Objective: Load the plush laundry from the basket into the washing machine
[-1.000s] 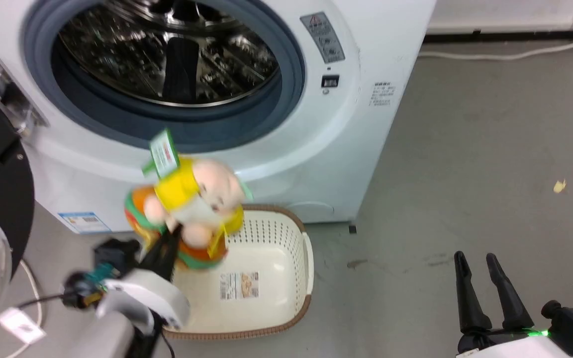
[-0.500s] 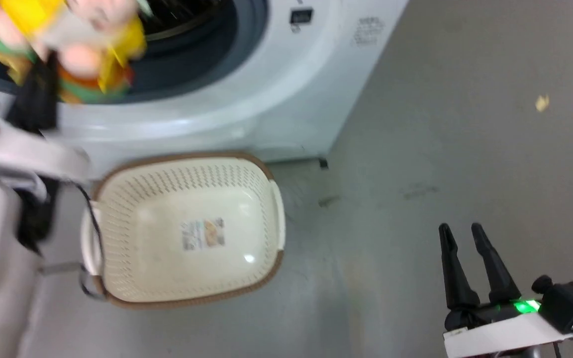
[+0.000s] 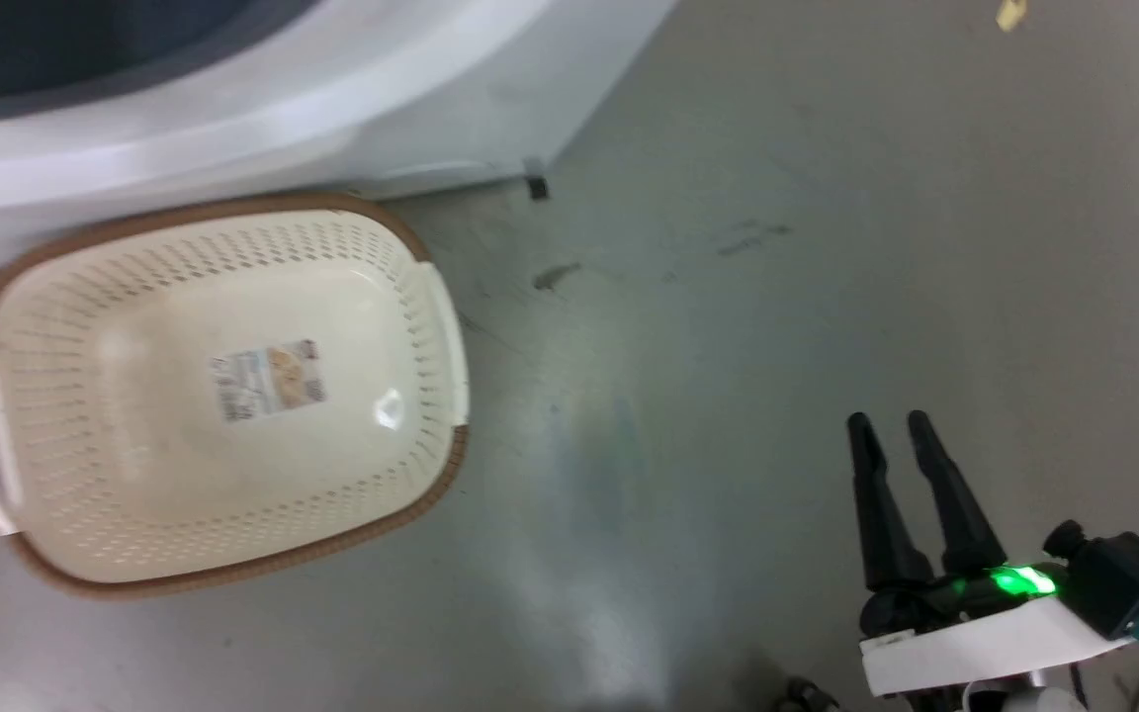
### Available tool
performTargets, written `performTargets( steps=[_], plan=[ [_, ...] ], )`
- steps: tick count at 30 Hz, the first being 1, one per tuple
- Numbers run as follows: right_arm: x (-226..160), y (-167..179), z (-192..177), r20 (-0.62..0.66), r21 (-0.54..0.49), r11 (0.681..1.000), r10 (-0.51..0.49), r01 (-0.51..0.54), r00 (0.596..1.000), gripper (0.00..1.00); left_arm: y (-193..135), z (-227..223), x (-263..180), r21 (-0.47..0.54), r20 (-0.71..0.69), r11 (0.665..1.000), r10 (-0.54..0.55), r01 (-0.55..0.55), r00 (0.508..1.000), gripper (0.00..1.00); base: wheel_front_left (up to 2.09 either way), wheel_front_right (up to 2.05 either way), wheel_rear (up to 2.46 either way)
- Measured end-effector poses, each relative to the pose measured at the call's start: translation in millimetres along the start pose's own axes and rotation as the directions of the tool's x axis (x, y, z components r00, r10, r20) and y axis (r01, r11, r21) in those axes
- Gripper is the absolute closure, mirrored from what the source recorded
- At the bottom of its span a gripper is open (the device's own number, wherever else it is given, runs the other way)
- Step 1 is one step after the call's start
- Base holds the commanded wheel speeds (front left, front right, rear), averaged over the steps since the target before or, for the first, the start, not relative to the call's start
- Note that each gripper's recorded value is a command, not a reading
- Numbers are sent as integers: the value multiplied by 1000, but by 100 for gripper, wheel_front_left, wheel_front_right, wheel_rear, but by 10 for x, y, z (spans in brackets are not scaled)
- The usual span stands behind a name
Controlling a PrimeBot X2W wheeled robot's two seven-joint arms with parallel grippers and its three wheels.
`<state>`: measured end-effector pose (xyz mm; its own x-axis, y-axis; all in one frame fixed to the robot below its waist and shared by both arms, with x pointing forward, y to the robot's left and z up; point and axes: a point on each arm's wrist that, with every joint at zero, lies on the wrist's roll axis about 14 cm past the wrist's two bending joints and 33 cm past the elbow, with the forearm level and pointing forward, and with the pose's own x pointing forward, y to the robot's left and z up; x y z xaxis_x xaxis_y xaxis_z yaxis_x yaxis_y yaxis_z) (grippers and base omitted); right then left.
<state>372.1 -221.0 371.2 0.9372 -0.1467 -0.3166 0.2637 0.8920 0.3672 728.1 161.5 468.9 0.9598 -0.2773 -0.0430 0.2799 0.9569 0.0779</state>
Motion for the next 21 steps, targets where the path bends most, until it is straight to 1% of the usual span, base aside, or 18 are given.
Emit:
performTargets(
  steps=[3, 5, 10, 13, 21],
  plan=[
    [-5, -62, -61, -20, 5, 1000, -24, 25, 1000, 0, 32, -160, 183, 10, -52, 1000, 10, -9, 999, 100, 0, 0, 0],
    [-5, -118, -86, -28, 11, 999, -45, 45, 999, 0, 18, -296, 277, 35, -98, 999, 6, -2, 995, 100, 0, 0, 0],
    [5, -175, -133, -43, 11, 998, -66, 66, 997, 0, -92, -766, 361, 75, -239, 997, -15, 34, 971, 100, 0, 0, 0],
    [16, -175, -161, -51, 12, 998, -67, 68, 996, 0, -104, -869, 407, 82, -270, 996, -14, 38, 963, 100, 0, 0, 0],
    [70, -169, -173, -51, 20, 998, -63, 64, 997, 0, -212, -1099, 386, 101, -354, 991, -51, 93, 934, 100, 0, 0, 0]
  ],
)
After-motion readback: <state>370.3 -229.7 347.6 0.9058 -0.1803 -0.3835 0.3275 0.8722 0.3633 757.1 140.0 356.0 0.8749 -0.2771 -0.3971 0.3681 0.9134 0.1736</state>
